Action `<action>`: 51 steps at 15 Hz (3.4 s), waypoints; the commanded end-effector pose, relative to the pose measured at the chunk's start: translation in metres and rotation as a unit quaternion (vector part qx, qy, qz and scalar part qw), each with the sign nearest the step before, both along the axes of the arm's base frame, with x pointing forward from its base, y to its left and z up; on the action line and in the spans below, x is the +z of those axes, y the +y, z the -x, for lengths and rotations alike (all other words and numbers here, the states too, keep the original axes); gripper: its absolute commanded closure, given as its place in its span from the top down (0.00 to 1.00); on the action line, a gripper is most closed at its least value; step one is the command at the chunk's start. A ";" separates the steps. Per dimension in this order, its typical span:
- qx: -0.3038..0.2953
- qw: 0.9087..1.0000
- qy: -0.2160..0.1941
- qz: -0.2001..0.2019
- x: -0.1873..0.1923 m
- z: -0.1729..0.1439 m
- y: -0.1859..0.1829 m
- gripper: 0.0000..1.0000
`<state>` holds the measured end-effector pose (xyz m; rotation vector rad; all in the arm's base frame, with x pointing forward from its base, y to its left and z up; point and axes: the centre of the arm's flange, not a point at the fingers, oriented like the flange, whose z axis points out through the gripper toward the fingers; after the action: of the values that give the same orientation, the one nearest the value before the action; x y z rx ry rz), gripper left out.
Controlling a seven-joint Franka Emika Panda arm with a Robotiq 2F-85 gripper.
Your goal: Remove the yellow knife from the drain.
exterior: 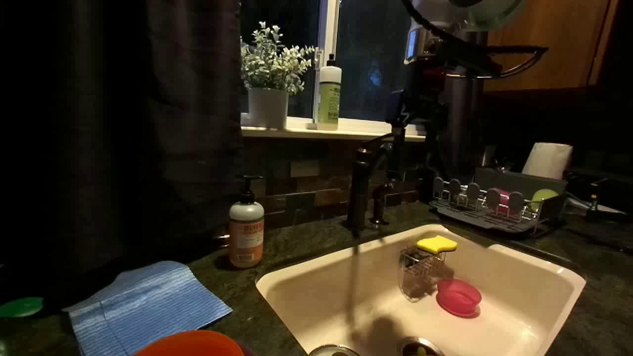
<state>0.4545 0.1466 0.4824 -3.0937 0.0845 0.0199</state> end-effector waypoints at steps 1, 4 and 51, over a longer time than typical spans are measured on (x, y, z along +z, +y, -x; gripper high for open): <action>0.000 1.000 0.000 0.000 0.000 0.000 0.000 1.00; 0.000 1.000 0.000 0.000 0.000 0.000 0.000 1.00; -0.040 0.993 -0.038 0.102 -0.118 0.088 -0.105 1.00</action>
<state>0.3672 0.0507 0.3963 -3.2923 0.1827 -0.1495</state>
